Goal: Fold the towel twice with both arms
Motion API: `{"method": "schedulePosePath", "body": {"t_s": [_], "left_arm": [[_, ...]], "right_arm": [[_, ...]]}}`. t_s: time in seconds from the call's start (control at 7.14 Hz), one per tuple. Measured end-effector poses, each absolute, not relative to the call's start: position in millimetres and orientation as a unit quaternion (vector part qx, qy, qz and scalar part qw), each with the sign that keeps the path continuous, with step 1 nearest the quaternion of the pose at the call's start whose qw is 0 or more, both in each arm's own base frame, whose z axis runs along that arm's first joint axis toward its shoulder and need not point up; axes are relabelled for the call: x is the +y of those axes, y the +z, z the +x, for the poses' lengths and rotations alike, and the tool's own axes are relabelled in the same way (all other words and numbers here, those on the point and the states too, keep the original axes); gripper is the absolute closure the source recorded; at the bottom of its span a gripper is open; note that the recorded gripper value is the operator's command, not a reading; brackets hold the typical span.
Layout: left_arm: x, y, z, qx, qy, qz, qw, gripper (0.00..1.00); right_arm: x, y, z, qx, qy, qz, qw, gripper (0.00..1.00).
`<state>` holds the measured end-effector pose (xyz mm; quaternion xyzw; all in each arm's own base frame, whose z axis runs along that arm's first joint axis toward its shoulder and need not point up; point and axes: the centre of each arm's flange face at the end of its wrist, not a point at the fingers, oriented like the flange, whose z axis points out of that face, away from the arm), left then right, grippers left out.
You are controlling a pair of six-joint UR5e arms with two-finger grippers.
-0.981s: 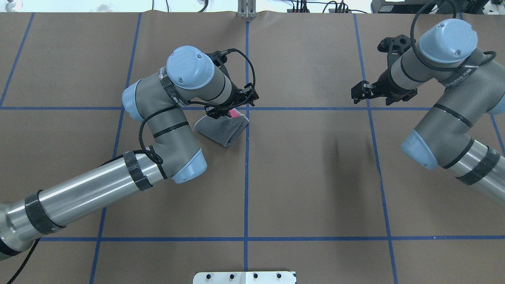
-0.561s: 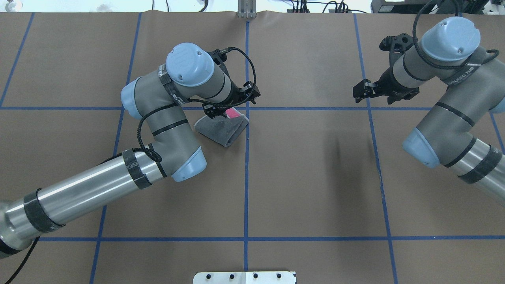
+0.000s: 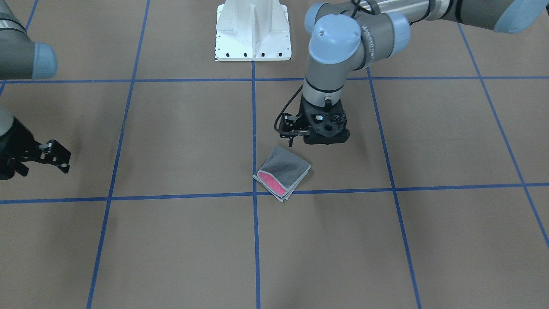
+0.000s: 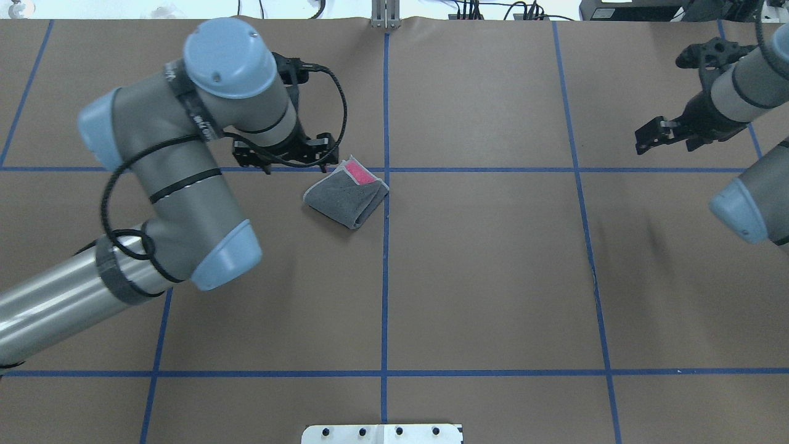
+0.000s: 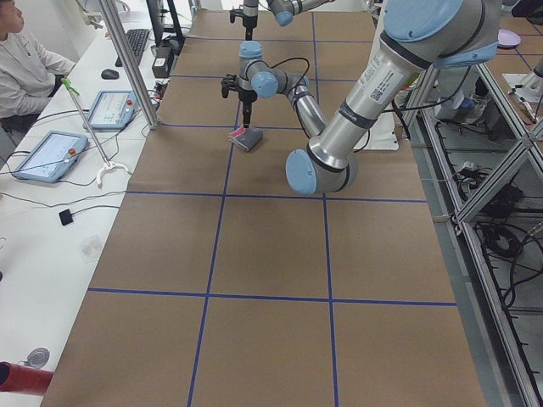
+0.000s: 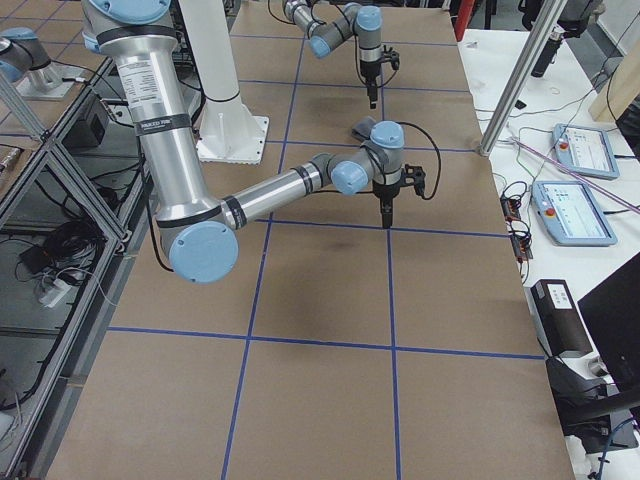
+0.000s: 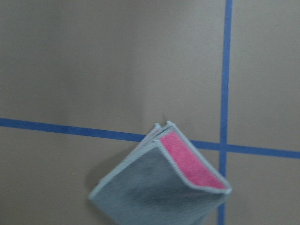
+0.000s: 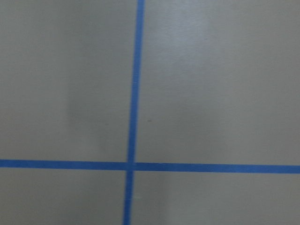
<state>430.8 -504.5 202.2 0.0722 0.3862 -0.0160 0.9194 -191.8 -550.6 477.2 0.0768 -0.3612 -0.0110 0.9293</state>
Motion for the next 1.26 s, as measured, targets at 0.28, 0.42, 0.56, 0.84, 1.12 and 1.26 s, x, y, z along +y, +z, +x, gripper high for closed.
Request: {"method": "schedulePosePath", "body": {"t_s": [0.28,0.42,0.56,0.84,1.12,1.26], "left_arm": [[-497.2,265.0,345.0,0.348,0.048,0.103,0.931,0.0],[-503.5,296.6,303.7,0.332,0.079,0.108,0.934,0.0],[-512.6,328.0,259.1,0.326,0.109,0.106,0.933,0.0],[-523.3,388.8,168.7,0.325,0.152,0.099,0.928,0.0],[-519.3,449.4,94.3,0.333,0.165,0.084,0.924,0.0],[-514.7,484.2,57.5,0.34,0.163,0.075,0.923,0.0]], "right_arm": [[-539.4,530.7,-115.7,-0.337,-0.045,0.088,0.936,0.0],[-530.3,555.0,-76.8,-0.323,-0.062,0.09,0.94,0.0],[-521.2,575.2,-34.7,-0.311,-0.078,0.084,0.943,0.0],[-501.4,603.2,44.9,-0.306,-0.097,0.059,0.945,0.0],[-467.6,633.2,90.9,-0.312,-0.08,0.028,0.946,0.01],[-447.0,648.3,101.0,-0.323,-0.064,0.015,0.944,0.01]]}}
